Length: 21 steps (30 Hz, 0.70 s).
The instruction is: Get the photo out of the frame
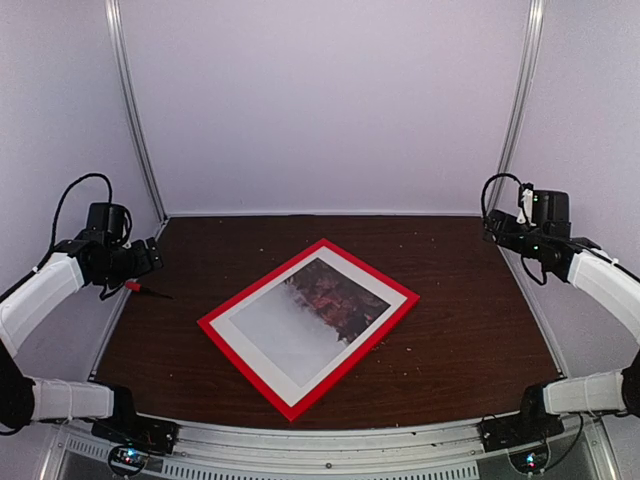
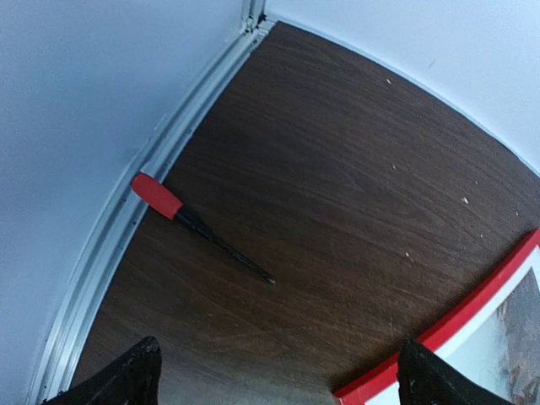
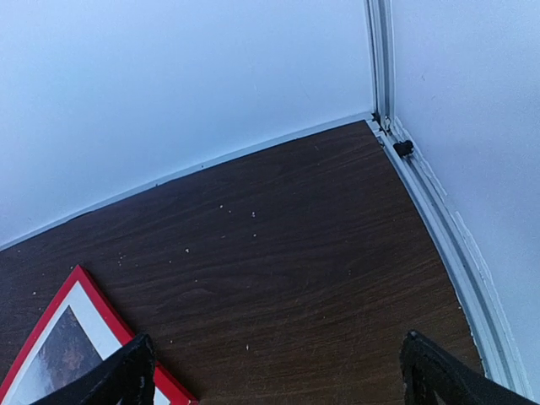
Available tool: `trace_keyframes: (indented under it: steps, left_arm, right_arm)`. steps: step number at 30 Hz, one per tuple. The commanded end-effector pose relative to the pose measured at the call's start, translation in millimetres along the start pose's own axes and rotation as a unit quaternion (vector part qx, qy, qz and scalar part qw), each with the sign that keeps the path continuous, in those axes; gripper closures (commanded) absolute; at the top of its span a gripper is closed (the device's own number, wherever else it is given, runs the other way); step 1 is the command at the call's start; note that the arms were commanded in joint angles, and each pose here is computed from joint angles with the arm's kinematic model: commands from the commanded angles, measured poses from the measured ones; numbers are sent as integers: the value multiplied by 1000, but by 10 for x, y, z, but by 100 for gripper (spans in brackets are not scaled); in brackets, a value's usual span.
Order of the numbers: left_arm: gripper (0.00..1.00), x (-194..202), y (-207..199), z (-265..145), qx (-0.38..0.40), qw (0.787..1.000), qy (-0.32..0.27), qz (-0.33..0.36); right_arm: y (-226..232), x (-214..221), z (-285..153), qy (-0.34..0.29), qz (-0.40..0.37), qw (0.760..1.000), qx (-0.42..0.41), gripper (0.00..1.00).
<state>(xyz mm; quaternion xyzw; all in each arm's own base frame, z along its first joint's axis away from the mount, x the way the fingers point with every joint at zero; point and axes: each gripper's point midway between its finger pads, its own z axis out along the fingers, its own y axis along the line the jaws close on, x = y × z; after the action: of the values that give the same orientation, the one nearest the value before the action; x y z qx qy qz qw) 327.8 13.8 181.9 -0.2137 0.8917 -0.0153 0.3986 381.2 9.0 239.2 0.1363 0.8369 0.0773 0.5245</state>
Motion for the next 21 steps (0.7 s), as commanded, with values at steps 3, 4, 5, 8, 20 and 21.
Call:
trace_keyframes:
  steps: [3, 4, 5, 8, 20, 21]
  left_arm:
    - [2, 280, -524, -122, 93, 992, 50, 66]
    - [2, 331, -614, -150, 104, 990, 55, 81]
    - [2, 383, -710, -183, 114, 987, 59, 96]
    - [3, 550, -1012, -304, 145, 977, 70, 140]
    - [15, 1626, -2210, -841, 258, 903, 103, 328]
    - [16, 1735, -2314, -885, 267, 895, 104, 341]
  right_arm:
    - [-19, 264, -142, 30, 17, 999, -13, 0]
    - [-16, 291, -152, 36, 19, 999, -14, 0]
    - [-1, 315, -160, 43, 21, 999, -18, 1]
    - [78, 430, -170, 70, 33, 996, -43, 0]
    - [108, 1352, -137, 229, 135, 964, -26, 0]
    - [97, 1419, -149, 234, 133, 963, -18, 0]
